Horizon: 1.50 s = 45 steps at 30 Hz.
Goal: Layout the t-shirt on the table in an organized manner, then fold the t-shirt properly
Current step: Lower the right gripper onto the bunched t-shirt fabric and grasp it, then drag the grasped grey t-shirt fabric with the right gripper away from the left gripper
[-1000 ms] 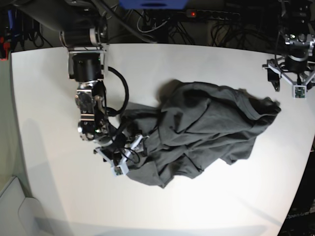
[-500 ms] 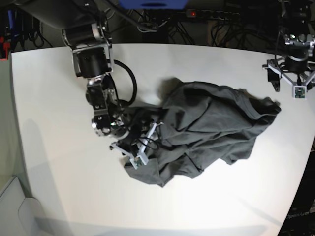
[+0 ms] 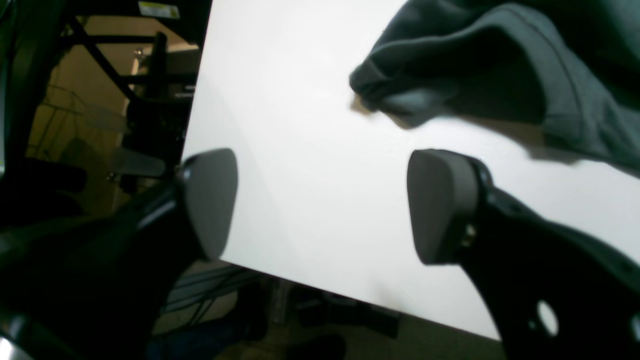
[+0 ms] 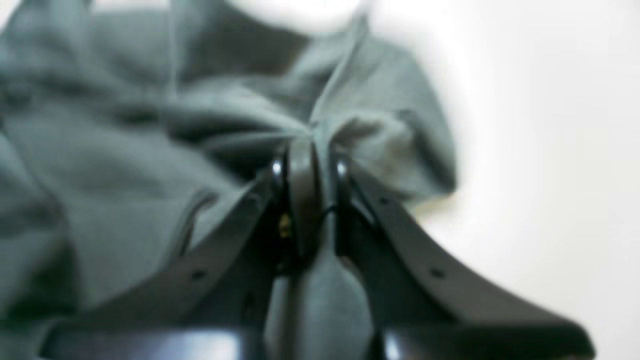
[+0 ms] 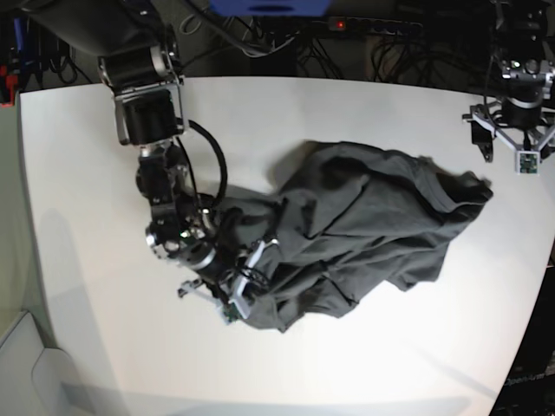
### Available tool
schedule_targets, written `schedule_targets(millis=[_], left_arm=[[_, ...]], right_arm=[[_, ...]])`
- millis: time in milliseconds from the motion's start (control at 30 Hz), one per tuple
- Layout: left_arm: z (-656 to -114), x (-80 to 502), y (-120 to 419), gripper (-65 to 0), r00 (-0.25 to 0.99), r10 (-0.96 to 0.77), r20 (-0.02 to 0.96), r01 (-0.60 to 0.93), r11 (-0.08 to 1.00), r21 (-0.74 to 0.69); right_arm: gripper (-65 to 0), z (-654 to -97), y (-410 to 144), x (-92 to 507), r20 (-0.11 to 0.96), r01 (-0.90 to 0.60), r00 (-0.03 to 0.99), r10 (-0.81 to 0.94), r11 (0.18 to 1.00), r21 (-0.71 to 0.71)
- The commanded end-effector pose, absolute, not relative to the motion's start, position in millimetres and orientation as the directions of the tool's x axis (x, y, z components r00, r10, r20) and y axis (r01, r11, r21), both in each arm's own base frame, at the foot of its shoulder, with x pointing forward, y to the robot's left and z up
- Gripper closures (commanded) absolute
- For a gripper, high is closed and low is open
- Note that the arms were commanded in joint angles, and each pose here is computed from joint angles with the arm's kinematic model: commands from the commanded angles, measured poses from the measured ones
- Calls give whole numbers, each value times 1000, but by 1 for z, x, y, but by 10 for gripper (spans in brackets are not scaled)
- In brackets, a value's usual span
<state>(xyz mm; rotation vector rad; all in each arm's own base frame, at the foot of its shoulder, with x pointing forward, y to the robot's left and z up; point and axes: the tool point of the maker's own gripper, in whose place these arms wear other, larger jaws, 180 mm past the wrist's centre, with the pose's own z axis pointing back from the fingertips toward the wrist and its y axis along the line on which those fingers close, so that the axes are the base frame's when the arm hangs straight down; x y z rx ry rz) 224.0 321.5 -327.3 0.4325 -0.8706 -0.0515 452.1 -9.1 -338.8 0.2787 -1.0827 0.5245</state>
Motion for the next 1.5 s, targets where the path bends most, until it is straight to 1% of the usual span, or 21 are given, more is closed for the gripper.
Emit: schedule_targets(millis=[0,133,333,433,533,633,700,800,867,933,1033,1133,1200,1267,1333,1433,1467], left_arm=[[-316,230,327,-513,624,-241,744,-141,901,410],[-317,230,327,-513,624,-240,744,-141,901,409],[-317,230,327,-513,624,-240,744,-141,901,409],[-317,229,327,-513,626,-241,742,-139,901,410],[-314,230,326,-513,616,-243,749,-141,902,408],[-305,234,322,-513,595,-252,763,-140,903,407],[-299,236,318,-513,580,-260,772,-137,903,407],[-297,235,316,-513,580,-262,772,-135,903,408],[-298,234,316,-513,584,-262,768,-133,903,409],[-301,228,316,-513,594,-264,760,-125,903,411],[-303,227,316,-513,597,-265,757,-122,903,412],[-302,228,316,-513,595,-264,759,-124,903,412],[-302,228,316,-513,593,-265,760,-124,903,412],[-301,229,316,-513,591,-265,762,-125,903,411],[-301,229,316,-513,591,-264,762,-126,903,411],[-301,230,316,-513,590,-264,763,-127,903,411],[-301,230,316,-513,590,-264,763,-127,903,411]], right_arm=[[0,-294,-5,467,941,-538,247,232,841,-66],[0,-248,-17,467,962,-518,118,245,842,-150],[0,-202,-33,461,962,-483,-12,273,841,-244],[0,-173,-46,461,960,-439,-78,267,856,-274],[0,-157,-55,464,960,-411,-108,259,867,-281],[0,-157,-63,475,956,-401,-97,276,868,-292],[0,-168,-69,489,958,-402,-54,282,872,-279],[-1,-191,-83,520,958,-397,51,281,886,-238],[-30,-207,-105,539,956,-369,137,260,909,-194],[-90,-223,-120,553,951,-342,215,222,929,-139],[-231,-252,-148,559,933,-286,328,149,957,-52],[-368,-266,-151,554,923,-279,360,139,960,-35],[-431,-282,-151,544,910,-282,387,147,959,-35],[-456,-278,-154,535,910,-278,379,169,958,-63],[-454,-278,-153,517,908,-285,367,201,954,-96],[-454,-266,-144,490,925,-296,295,239,944,-149],[-454,-267,-140,481,927,-302,285,245,941,-155]])
